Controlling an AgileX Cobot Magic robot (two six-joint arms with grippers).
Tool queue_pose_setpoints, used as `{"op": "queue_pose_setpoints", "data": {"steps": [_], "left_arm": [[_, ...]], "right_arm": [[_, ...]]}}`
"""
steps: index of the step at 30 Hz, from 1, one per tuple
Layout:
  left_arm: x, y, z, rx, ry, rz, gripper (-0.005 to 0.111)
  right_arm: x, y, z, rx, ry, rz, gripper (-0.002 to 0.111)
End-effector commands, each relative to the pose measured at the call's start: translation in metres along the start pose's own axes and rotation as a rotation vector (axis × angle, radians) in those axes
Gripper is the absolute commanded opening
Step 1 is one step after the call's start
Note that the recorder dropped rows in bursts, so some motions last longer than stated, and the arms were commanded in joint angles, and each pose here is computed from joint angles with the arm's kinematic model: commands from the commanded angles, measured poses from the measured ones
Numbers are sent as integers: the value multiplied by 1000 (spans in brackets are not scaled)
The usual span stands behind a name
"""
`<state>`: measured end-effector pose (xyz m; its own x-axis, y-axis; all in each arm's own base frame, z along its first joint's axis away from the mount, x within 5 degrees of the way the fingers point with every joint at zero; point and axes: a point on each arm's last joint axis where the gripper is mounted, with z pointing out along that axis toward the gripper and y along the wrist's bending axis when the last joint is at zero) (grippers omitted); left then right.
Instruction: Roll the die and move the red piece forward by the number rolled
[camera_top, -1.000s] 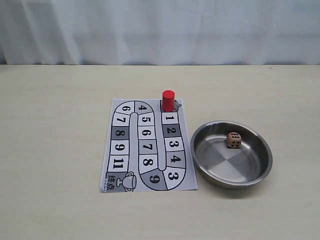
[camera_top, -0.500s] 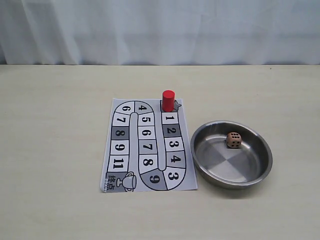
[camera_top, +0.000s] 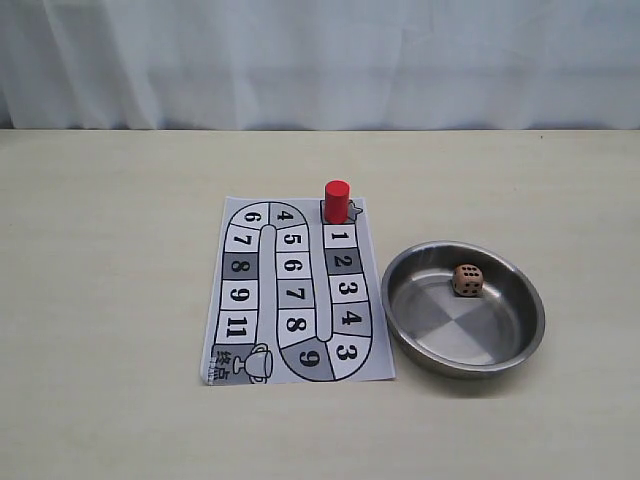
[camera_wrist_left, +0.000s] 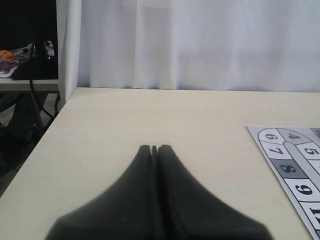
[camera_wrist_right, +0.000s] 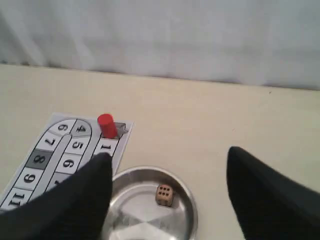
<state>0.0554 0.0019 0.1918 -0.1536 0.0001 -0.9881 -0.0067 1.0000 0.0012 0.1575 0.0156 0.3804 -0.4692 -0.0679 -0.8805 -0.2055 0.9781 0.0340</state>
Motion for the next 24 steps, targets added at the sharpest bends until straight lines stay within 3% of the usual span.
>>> {"op": "queue_pose_setpoints", "data": {"steps": [1,5,9,15,24], "left_arm": [[-1,-1,0,12,-11,-5,0],[-1,-1,0,12,-11,-5,0],[0,-1,0,12,-9,-5,0],[-1,-1,0,12,-11,-5,0],[-1,-1,0,12,-11,-5,0]], "right_arm": [[0,-5,38,-55,130,39,69],[6,-9,71,-80,249,78,67],[12,2,101,-104,353,12,66],[23,21,143,-33,485,-14,66],[46,39,197,-49,541,4,66]]}}
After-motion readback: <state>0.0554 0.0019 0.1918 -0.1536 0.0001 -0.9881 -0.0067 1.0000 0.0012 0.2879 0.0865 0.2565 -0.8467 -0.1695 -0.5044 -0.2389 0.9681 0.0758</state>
